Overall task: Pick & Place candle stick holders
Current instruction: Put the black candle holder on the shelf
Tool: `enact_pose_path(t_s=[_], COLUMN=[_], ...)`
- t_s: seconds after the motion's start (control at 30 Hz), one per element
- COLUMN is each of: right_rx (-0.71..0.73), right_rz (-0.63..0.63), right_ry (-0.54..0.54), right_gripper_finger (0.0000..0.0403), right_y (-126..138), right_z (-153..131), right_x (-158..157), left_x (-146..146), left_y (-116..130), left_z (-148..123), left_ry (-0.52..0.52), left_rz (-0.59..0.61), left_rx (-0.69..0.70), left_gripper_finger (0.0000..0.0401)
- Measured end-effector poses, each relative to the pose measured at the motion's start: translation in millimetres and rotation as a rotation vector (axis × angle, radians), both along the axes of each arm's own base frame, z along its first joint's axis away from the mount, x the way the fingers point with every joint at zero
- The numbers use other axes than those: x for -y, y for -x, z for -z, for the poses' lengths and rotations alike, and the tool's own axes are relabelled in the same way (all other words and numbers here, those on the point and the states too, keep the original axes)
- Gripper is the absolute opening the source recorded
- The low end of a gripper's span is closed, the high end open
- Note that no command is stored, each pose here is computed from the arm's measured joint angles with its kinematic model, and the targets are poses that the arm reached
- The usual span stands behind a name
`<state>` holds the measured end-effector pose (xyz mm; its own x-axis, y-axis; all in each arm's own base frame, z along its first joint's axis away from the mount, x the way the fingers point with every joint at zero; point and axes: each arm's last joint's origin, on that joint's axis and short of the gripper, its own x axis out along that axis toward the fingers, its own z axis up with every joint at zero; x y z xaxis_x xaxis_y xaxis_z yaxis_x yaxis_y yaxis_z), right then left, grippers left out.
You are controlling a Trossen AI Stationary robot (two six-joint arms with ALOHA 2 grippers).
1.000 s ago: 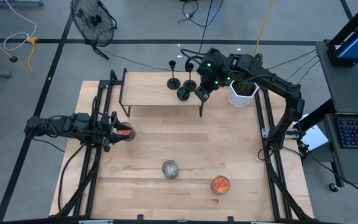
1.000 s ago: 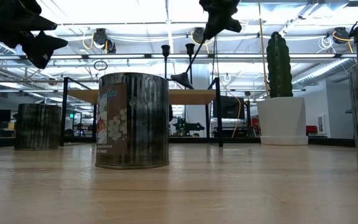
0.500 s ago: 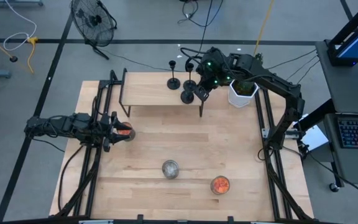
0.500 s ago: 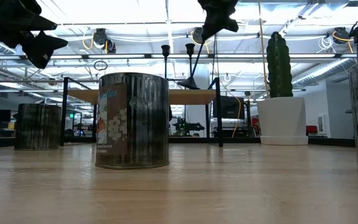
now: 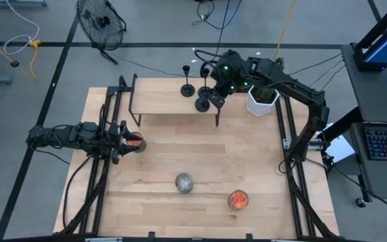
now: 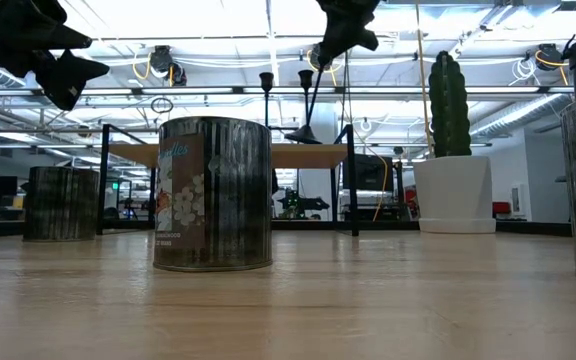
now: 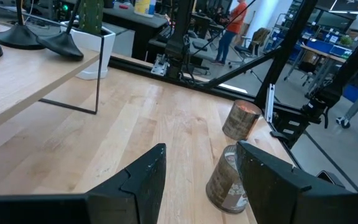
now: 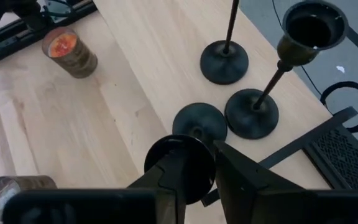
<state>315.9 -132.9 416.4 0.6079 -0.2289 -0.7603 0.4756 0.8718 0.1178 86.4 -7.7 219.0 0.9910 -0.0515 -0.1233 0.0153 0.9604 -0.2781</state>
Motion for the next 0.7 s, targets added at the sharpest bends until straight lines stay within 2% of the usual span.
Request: enact_pose_path(t_s=[0.17,0.4,0.7], right_rx=[0.011,0.100,0.128], right_rz=[-0.021,-0.061,-0.059], right_ry=[0.018,0.108,0.167], right_gripper_finger=[0.0068,0.0072,0.0080], right_y=[-9.0,-21.1,-22.6], right_z=[4.6,0.9,-0.8], right_x=[3.5,9.0,15.4], left_x=[0.0,0.0,0.0], left_y=[0.0,0.0,0.0], left_z=[0.0,0.0,0.0], left_ry=[-0.003,-0.001,-0.008], left_rz=[0.000,0.001,0.002], left_rx=[0.001,0.001,0.000], left_gripper_finger=[0.0200,0.0200,0.0200])
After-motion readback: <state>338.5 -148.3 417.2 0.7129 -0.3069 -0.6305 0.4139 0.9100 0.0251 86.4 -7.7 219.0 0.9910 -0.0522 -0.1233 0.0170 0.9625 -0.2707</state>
